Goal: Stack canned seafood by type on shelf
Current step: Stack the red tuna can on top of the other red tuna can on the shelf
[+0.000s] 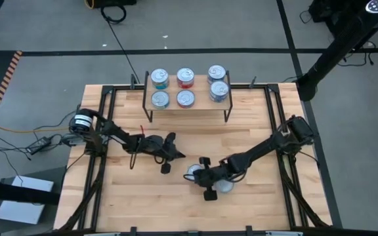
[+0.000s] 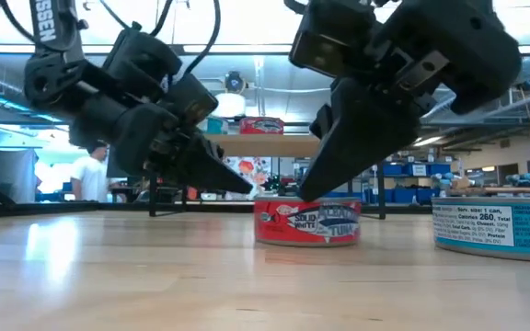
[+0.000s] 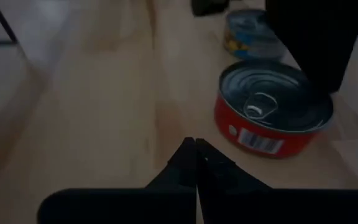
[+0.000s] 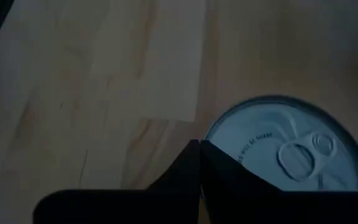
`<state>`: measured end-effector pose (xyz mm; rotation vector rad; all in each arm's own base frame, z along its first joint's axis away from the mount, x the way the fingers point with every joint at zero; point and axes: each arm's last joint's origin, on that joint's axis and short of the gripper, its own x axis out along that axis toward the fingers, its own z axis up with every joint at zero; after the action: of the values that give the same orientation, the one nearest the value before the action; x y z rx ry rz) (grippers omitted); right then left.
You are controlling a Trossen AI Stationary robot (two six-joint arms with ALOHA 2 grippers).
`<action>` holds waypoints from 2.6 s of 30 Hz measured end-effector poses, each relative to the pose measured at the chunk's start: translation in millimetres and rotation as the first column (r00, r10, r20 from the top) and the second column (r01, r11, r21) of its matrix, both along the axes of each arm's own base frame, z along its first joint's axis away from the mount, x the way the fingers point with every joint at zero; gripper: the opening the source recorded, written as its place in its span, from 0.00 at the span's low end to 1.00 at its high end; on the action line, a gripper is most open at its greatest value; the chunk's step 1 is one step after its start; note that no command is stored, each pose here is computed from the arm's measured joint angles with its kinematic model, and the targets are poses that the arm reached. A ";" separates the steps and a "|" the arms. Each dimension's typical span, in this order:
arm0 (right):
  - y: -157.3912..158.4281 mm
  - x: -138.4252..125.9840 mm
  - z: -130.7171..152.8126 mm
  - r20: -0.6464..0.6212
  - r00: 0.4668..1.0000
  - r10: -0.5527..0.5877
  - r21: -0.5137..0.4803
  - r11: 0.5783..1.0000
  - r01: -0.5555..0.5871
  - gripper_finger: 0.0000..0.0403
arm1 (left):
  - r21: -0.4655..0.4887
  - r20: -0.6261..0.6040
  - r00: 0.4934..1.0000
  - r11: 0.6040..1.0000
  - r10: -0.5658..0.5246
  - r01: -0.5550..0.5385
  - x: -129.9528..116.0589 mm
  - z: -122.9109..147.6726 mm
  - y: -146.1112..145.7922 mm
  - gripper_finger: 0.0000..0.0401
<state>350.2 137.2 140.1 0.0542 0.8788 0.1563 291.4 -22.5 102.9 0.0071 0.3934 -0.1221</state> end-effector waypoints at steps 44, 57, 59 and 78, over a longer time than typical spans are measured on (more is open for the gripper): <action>-12.7 -9.4 18.7 0.015 0.976 -0.216 -0.066 0.974 0.216 0.02 | 0.085 0.058 0.998 0.996 -0.006 0.001 25.0 -23.3 -8.6 0.00; -35.0 -5.0 33.9 0.086 0.954 -0.287 -0.109 0.949 0.295 0.02 | 0.082 0.028 0.998 0.995 -0.057 0.054 23.1 -25.9 -15.3 0.00; -38.7 -2.9 34.3 0.093 0.948 -0.303 -0.096 0.945 0.312 0.02 | 0.094 0.021 0.998 0.994 -0.066 0.064 22.7 -26.7 -17.2 0.00; -42.8 -5.8 42.0 0.076 0.948 -0.308 -0.056 0.948 0.312 0.13 | 0.102 0.039 0.999 0.995 -0.001 -0.003 -18.0 -16.5 -10.9 0.00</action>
<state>344.4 94.4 182.1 0.1234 0.7979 -0.1655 273.5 -33.3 86.5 0.1099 0.3602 -0.1009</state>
